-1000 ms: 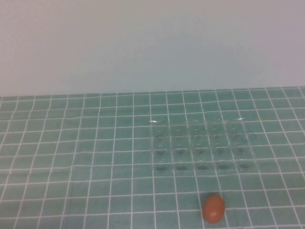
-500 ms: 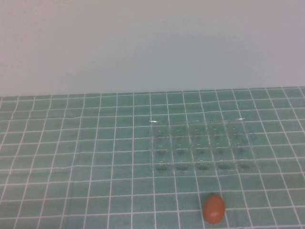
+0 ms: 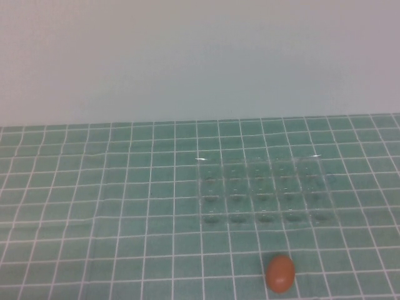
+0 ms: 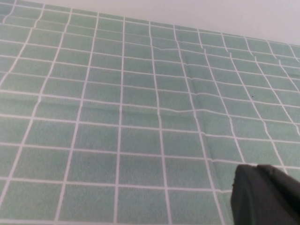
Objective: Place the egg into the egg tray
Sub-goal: Pick up the egg
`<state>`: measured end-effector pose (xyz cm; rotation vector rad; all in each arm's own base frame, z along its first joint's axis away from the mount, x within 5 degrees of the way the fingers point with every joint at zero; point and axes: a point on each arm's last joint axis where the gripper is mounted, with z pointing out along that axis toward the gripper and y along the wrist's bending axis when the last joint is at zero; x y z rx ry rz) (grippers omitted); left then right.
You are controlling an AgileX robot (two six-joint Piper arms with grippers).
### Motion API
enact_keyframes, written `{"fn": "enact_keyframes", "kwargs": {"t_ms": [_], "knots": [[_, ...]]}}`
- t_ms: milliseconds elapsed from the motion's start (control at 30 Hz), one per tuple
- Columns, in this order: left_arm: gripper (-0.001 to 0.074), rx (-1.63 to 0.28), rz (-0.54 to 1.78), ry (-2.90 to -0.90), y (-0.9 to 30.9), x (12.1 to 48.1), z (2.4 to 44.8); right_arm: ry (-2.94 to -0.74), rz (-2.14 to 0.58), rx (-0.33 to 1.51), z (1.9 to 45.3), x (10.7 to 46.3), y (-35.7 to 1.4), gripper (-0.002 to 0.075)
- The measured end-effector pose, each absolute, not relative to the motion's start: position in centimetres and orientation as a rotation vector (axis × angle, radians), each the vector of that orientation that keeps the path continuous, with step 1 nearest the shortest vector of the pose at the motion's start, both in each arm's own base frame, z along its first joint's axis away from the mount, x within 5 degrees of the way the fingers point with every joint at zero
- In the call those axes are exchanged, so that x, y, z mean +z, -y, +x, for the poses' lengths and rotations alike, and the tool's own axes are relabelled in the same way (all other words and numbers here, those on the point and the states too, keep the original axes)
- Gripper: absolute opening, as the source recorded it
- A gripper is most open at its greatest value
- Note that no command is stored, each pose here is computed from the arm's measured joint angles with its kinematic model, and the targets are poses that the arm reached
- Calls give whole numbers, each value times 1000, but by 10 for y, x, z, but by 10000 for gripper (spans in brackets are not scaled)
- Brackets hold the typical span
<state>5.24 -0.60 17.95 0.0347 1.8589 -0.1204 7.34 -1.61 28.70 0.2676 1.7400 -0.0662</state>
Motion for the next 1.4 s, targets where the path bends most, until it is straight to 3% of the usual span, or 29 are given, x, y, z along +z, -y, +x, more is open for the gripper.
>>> {"fn": "enact_keyframes", "kwargs": {"t_ms": [367, 600, 867, 1100, 1400], "knots": [[-1, -120, 35, -1859, 6, 180, 52, -1767, 302, 139, 95, 288, 7, -1], [-1, -120, 35, -1859, 6, 180, 52, -2025, 28, 16, 107, 302, -1, -1], [-1, -120, 35, -1859, 6, 180, 52, -2318, -307, 114, 130, 331, -25, -1], [-1, -120, 35, -1859, 6, 180, 52, -2575, -465, 367, 164, 312, -58, -1], [-1, -120, 35, -1859, 6, 180, 52, -2635, -597, 554, 184, 286, -104, -1]]}}
